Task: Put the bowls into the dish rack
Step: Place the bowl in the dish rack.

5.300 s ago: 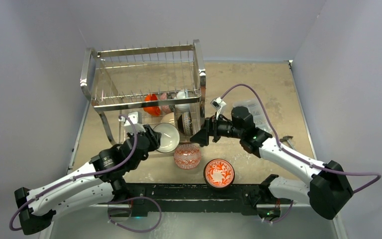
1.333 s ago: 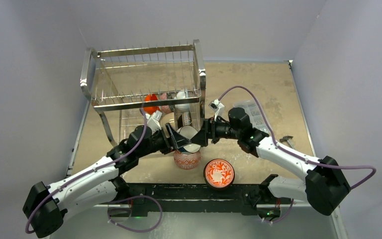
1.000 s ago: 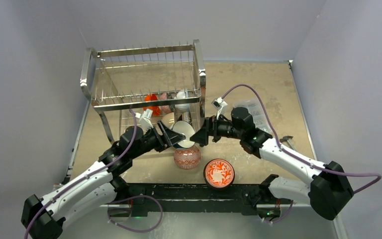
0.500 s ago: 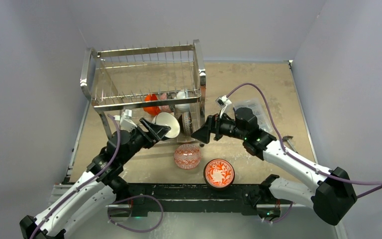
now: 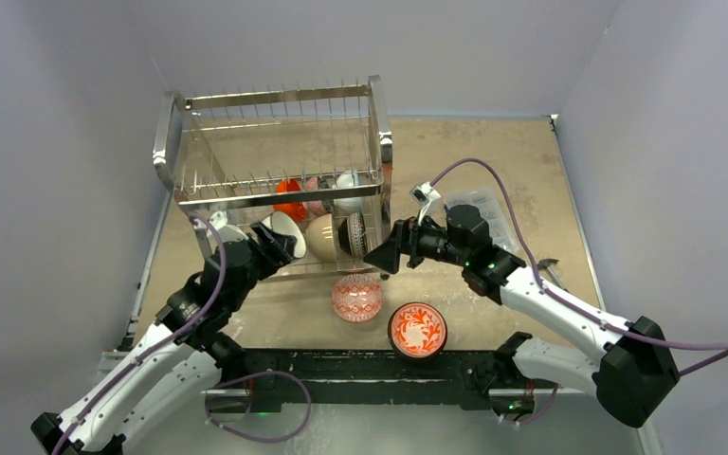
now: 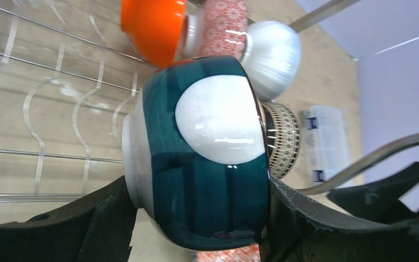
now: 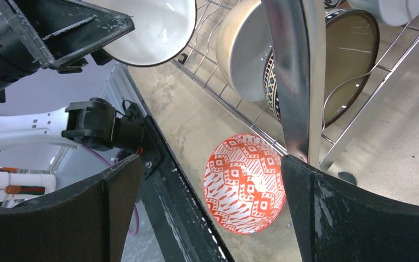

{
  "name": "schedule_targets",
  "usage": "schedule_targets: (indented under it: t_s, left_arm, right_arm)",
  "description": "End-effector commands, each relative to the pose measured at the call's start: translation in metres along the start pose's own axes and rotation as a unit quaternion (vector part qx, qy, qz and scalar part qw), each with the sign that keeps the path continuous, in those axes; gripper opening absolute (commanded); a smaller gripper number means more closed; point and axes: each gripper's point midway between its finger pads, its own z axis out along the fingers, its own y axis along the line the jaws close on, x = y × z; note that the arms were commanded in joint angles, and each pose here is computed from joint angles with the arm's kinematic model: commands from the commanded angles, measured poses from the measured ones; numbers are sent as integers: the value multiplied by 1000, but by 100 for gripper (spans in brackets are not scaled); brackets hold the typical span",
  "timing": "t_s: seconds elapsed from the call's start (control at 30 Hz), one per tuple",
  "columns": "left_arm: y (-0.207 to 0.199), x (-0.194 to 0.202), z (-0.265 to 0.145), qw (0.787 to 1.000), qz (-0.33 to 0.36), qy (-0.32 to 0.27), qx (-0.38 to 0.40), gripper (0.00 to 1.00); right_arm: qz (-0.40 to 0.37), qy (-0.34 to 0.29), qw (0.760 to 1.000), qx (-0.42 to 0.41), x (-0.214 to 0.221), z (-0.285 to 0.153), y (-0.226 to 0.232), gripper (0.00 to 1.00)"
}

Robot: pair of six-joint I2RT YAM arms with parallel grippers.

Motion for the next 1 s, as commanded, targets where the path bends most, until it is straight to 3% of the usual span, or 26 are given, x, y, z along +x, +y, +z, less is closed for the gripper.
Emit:
schedule_targets:
  t_s: [0.0, 0.67, 0.97]
  left_arm:
    - [-21, -53, -7, 996, 43, -84, 3, 0]
    - [23, -34, 46, 976, 169, -87, -111, 0]
    - [36, -11, 74, 958, 249, -49, -134, 0]
  right_arm:
    - [-11, -4, 1000, -14, -5, 0, 8, 99]
    - [-7, 4, 1000, -4, -2, 1, 3, 99]
    - [-8, 7, 1000, -1, 0, 2, 1, 99]
